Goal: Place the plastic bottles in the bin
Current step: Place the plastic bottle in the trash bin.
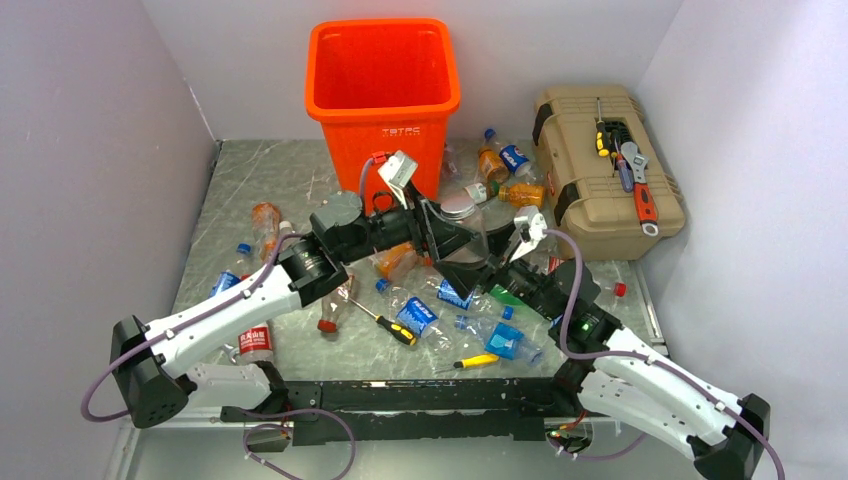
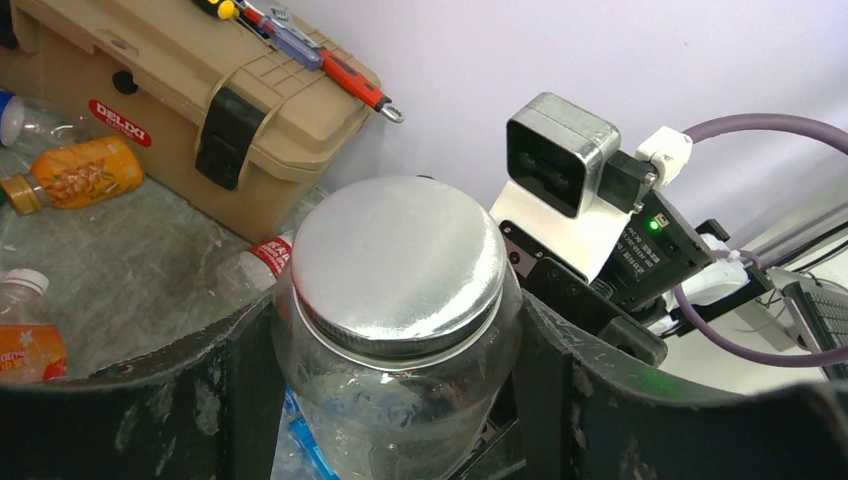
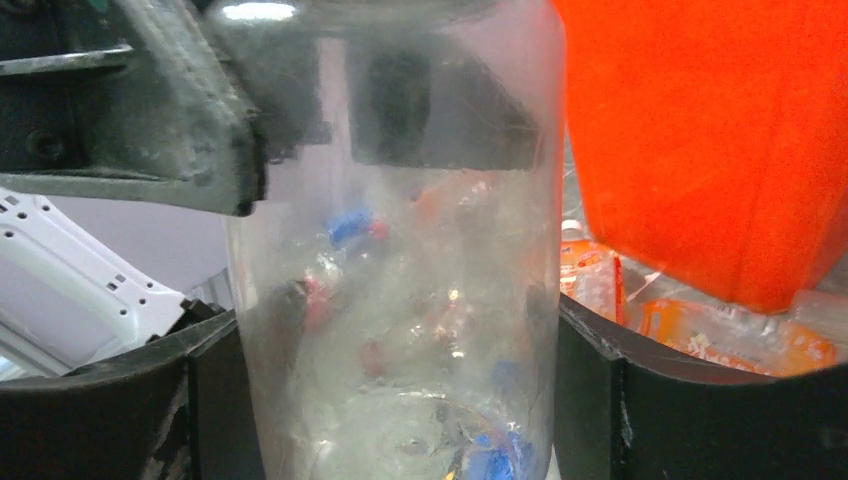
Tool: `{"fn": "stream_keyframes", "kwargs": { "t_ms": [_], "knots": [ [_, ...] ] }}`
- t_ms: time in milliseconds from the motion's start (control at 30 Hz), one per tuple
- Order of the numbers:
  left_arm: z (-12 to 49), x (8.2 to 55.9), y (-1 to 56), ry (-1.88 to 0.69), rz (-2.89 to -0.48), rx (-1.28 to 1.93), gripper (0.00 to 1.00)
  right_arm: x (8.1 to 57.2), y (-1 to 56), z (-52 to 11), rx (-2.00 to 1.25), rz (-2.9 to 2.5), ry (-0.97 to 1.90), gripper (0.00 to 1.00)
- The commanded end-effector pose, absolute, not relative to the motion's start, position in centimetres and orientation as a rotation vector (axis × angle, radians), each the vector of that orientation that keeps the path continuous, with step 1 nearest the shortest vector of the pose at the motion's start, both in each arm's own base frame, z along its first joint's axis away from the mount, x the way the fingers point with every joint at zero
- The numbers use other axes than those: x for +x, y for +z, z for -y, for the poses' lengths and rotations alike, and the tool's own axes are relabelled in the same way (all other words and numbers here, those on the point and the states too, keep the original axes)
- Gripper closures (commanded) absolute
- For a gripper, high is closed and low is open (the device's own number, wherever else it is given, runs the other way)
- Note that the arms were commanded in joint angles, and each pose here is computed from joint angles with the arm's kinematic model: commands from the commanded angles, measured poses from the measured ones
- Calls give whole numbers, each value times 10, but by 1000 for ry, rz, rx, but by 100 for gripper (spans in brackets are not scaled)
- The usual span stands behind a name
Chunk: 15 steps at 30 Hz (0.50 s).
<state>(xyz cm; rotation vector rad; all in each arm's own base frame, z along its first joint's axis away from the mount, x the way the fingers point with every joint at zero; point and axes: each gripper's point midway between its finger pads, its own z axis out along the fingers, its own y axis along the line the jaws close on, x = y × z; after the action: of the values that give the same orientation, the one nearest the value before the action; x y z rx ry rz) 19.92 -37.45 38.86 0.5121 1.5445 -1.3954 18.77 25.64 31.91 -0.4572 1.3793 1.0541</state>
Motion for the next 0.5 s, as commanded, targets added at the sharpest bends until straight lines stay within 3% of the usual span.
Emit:
{"fn": "stream_keyframes", "kwargs": {
  "t_ms": [0, 33, 200, 467],
  "knots": [
    [372, 188, 416, -1415, -1422, 562, 65, 184, 332, -255, -442, -1406, 1072, 5],
    [369, 189, 417, -1389, -1425, 563, 66, 184, 333, -252, -436, -1421, 1065, 1],
    [339, 206, 448, -1180, -1390, 545, 70, 175, 344, -230, -421, -1498, 997, 0],
    [274, 281, 521, -654, -1313, 450, 75, 186, 320, -184, -142, -1675, 858, 0]
  ]
}}
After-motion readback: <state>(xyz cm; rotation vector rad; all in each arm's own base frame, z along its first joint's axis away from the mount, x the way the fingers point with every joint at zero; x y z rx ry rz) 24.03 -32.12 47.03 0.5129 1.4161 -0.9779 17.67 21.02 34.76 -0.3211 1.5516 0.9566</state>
